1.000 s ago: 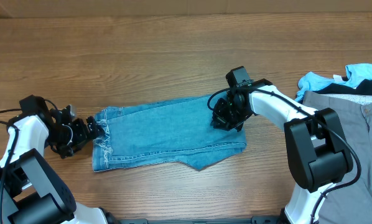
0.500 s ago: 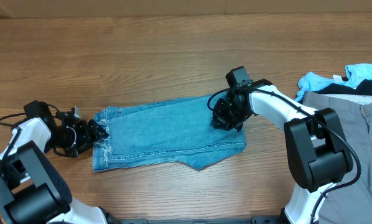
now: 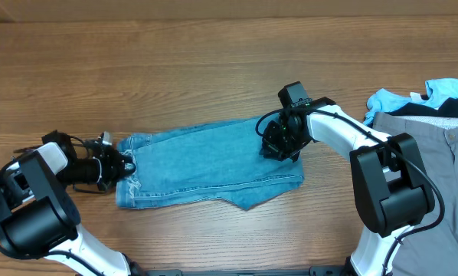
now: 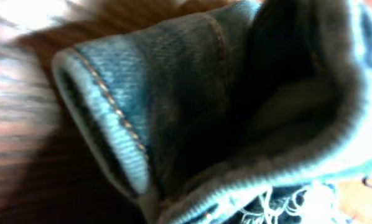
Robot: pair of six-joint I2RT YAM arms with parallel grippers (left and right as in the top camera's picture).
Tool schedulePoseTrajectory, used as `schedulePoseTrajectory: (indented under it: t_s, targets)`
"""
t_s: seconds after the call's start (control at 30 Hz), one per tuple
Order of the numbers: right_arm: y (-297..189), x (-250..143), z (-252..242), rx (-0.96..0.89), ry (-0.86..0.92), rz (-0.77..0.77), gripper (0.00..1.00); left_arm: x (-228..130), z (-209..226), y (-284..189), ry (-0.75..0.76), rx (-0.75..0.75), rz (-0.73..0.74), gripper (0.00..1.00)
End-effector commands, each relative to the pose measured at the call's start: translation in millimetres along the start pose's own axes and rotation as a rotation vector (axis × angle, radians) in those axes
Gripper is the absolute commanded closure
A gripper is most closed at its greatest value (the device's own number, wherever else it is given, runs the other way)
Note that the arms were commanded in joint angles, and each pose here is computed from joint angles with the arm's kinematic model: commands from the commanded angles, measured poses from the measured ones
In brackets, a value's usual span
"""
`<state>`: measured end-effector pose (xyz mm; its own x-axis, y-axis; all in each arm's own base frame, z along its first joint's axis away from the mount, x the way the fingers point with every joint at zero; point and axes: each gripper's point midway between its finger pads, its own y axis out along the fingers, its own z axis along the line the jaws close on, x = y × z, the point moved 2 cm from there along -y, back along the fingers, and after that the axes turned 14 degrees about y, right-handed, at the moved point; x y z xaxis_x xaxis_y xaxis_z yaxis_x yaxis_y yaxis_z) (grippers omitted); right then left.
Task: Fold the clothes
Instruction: 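Lift the left end and fold it right over the jeans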
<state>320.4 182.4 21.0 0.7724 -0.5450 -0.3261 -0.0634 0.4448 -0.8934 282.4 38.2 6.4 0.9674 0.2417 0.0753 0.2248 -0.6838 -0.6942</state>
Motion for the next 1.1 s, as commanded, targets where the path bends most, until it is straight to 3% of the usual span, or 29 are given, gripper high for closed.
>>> schedulePoseTrajectory:
  t_s: [0.0, 0.33, 0.63, 0.77, 1.07]
  targets:
    - [14, 17, -26, -0.112, 0.029, -0.066, 0.84, -59, 45, 19, -0.089, 0.222, 0.269, 0.96]
    - [8, 6, -15, -0.059, -0.028, -0.006, 0.87, 5, -5, -61, -0.035, 0.273, 0.150, 0.96]
    - [-53, -24, 29, 0.131, -0.165, 0.012, 0.80, 47, -86, -197, 0.065, 0.625, -0.071, 0.96]
    - [-62, -28, 31, 0.140, -0.170, 0.009, 0.80, 47, -98, -202, 0.085, 0.684, -0.064, 0.96]
    - [-62, -30, 28, 0.127, -0.182, 0.017, 0.80, 44, -118, -153, 0.129, 0.734, 0.043, 0.96]
